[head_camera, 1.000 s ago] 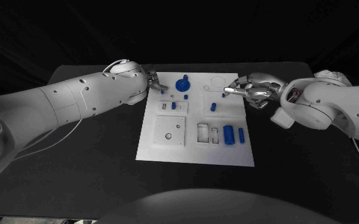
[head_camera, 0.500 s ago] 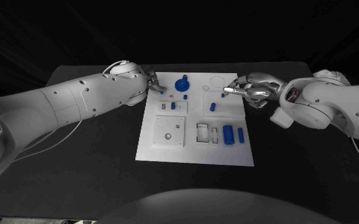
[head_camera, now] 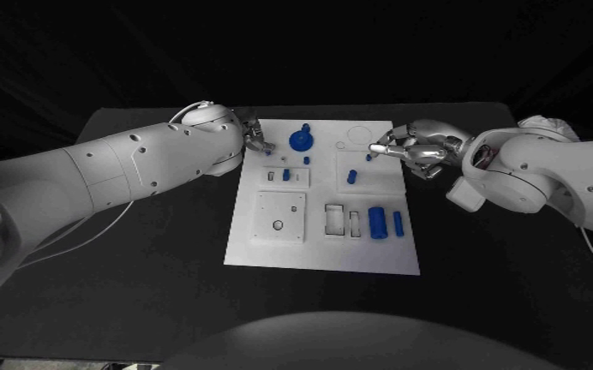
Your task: Assemble the parts on the task board
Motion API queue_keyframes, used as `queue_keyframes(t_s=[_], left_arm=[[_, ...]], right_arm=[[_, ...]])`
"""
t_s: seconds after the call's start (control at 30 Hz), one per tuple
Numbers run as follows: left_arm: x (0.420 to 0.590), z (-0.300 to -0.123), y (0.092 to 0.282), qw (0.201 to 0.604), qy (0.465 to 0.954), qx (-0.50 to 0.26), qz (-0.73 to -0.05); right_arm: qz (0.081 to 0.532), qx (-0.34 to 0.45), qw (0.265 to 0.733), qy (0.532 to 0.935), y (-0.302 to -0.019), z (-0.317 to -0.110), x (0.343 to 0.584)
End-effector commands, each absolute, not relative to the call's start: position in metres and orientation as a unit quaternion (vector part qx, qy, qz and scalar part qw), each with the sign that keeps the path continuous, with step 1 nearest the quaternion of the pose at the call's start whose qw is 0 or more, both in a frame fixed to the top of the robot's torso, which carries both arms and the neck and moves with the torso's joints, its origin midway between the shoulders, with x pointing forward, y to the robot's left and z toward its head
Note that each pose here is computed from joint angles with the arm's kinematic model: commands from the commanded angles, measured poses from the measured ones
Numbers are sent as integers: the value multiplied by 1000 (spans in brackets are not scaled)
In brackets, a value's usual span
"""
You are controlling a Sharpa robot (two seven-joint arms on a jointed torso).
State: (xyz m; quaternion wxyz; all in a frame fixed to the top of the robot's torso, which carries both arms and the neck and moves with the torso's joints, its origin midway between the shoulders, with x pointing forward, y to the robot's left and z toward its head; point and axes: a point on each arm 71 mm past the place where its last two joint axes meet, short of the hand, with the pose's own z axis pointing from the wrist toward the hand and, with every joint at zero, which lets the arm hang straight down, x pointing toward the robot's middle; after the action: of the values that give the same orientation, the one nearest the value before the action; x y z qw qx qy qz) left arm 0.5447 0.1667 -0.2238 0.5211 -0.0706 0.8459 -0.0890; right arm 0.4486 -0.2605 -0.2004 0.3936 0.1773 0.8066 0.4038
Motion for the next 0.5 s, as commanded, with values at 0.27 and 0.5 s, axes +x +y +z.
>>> queue_keyframes(t_s=[0.27, 0.5], left_arm=[[526, -212, 170, 546, 830, -65, -94], [507, -205, 172, 539, 834, -56, -102]], right_arm=[[405, 175, 389, 809, -261, -201, 447], [404, 176, 390, 809, -263, -201, 446]])
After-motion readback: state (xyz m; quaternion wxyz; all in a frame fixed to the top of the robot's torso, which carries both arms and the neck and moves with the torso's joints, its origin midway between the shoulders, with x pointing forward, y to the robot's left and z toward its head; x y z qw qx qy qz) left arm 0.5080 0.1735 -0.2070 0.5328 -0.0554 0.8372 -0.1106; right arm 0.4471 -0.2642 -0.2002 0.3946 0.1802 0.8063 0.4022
